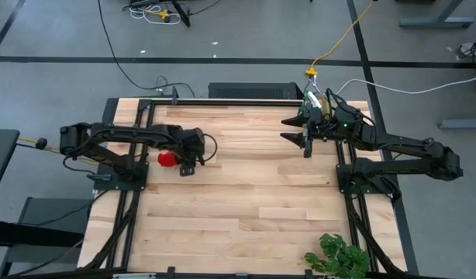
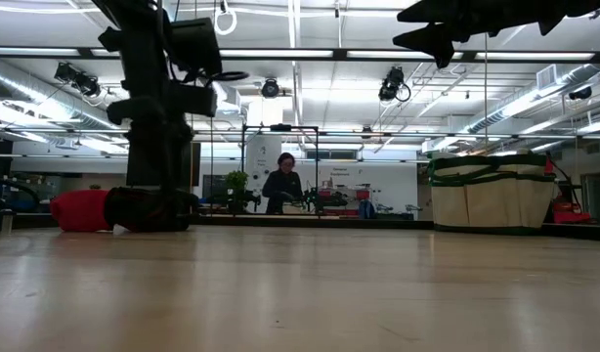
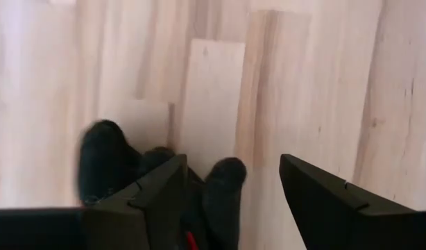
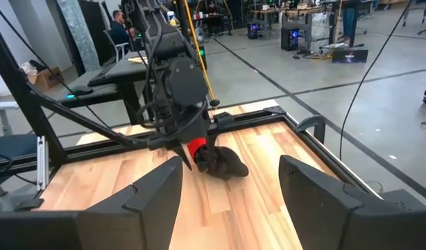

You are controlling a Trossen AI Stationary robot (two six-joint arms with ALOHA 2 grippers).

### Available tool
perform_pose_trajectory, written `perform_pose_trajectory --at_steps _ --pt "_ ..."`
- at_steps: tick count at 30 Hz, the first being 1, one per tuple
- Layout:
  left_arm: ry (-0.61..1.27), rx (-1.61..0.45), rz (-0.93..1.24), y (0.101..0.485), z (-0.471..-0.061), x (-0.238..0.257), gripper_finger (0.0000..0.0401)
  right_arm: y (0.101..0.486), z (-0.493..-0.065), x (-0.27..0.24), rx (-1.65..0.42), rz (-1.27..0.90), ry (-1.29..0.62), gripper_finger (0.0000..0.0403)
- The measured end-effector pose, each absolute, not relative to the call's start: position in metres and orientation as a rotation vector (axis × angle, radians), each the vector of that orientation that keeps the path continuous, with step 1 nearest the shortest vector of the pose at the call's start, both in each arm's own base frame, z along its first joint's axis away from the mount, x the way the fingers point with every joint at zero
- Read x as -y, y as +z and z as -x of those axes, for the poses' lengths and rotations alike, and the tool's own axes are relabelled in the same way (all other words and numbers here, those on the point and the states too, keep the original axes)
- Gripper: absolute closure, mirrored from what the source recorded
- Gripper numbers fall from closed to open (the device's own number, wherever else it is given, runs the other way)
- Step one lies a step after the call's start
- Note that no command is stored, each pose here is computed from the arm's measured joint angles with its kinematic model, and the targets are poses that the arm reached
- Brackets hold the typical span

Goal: Pick & Place Garden tools in Gardening bag
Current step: Put the pair of gloves into the gardening bag

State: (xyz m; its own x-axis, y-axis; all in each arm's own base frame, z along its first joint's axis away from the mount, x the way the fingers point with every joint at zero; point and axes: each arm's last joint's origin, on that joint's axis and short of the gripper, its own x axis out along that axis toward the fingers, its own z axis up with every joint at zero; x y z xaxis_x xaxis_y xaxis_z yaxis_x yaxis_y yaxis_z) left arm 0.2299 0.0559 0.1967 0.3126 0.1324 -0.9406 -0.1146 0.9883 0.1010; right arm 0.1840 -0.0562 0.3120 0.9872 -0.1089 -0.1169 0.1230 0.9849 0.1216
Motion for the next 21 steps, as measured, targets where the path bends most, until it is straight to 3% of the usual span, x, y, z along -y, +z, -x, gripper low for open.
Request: perform_pose_trajectory --at_steps 8,21 --pt "0.106 -1.263 -0.136 0.199 -0.232 -0.057 0.0165 0.312 -0.184 0.056 -0.11 -0.129 -0.117 0.0163" --pt "0.091 -1.326 -0.096 0.177 -0.219 -0.054 0.0165 0.312 -0.184 0.056 -0.111 -0.127 -0.116 0.0163"
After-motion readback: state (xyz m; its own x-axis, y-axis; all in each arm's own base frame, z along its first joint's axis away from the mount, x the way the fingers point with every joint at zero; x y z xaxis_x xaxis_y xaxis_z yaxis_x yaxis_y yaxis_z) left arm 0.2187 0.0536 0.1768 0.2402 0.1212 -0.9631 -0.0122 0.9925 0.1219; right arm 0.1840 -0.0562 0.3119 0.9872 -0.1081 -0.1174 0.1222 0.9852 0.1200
